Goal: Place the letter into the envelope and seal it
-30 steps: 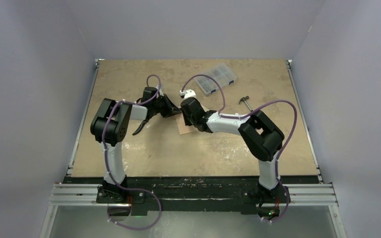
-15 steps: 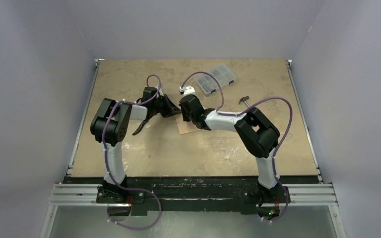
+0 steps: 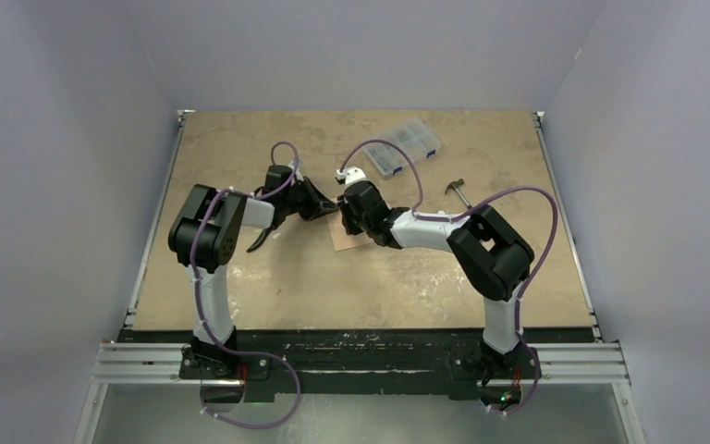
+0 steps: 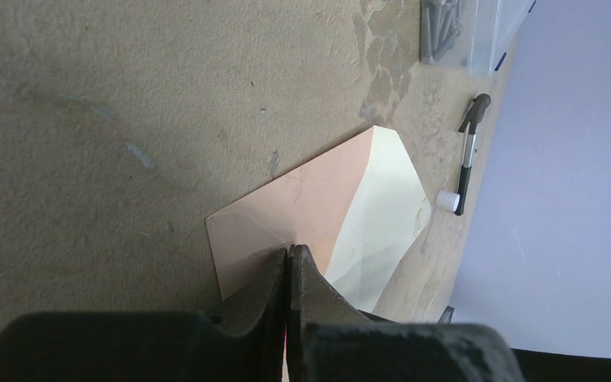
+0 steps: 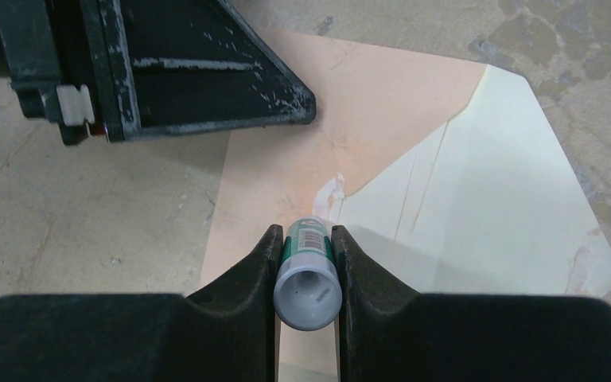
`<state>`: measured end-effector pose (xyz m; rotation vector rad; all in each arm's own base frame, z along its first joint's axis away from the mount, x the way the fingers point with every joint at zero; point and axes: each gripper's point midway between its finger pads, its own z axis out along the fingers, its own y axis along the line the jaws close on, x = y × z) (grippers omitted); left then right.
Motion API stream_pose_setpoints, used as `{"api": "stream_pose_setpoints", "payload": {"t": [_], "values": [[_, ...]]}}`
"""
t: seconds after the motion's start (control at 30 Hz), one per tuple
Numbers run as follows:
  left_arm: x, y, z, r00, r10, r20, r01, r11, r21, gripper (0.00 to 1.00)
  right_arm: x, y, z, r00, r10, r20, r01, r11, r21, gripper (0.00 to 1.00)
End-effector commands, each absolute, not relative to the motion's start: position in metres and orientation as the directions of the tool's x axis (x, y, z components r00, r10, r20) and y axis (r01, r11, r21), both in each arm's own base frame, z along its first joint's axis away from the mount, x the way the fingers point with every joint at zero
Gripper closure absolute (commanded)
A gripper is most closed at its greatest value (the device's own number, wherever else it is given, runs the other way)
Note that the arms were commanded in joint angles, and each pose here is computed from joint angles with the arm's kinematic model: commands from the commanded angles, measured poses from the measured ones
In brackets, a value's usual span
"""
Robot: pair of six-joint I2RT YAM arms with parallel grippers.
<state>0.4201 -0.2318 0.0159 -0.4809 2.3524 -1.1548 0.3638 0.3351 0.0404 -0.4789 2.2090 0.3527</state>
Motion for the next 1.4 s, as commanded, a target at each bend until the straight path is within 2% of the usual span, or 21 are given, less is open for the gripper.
{"api": "stream_pose_setpoints", "payload": {"t": [0.0,0.1,0.23,0.43,0.57,0.87,1.37], "values": [[0.390,-0.198,-0.051,-0.823,-0.524,-0.220,-0.280,0.711,-0.645,1.00,0.358,0.326,0.007,-0.669,-0.259,-0.697,-0.400,0.915,0.045,1.00],[0.390,-0.198,-0.050,-0.825,-0.520,-0.223,-0.276,0.714,-0.644,1.00,0.361,0.312,0.002,-0.714,-0.226,-0.663,-0.328,0.944,0.031,1.00],[0.390,-0.198,-0.050,-0.826,-0.518,-0.222,-0.274,0.713,-0.646,1.00,0.360,0.312,0.002,-0.712,-0.221,-0.666,-0.330,0.943,0.040,1.00],[0.392,-0.199,-0.048,-0.824,-0.521,-0.224,-0.271,0.709,-0.651,1.00,0.339,0.329,0.029,-0.634,-0.275,-0.723,-0.472,0.878,0.081,1.00],[0.392,-0.199,-0.049,-0.823,-0.522,-0.223,-0.272,0.707,-0.652,1.00,0.333,0.332,0.030,-0.620,-0.298,-0.726,-0.498,0.864,0.071,1.00],[0.390,-0.200,-0.050,-0.828,-0.517,-0.217,-0.268,0.705,-0.656,1.00,0.361,0.318,0.002,-0.719,-0.228,-0.657,-0.319,0.947,0.021,1.00],[0.388,-0.203,-0.048,-0.838,-0.501,-0.218,-0.253,0.710,-0.657,1.00,0.374,0.321,0.000,-0.731,-0.180,-0.658,-0.260,0.965,0.024,1.00]]}}
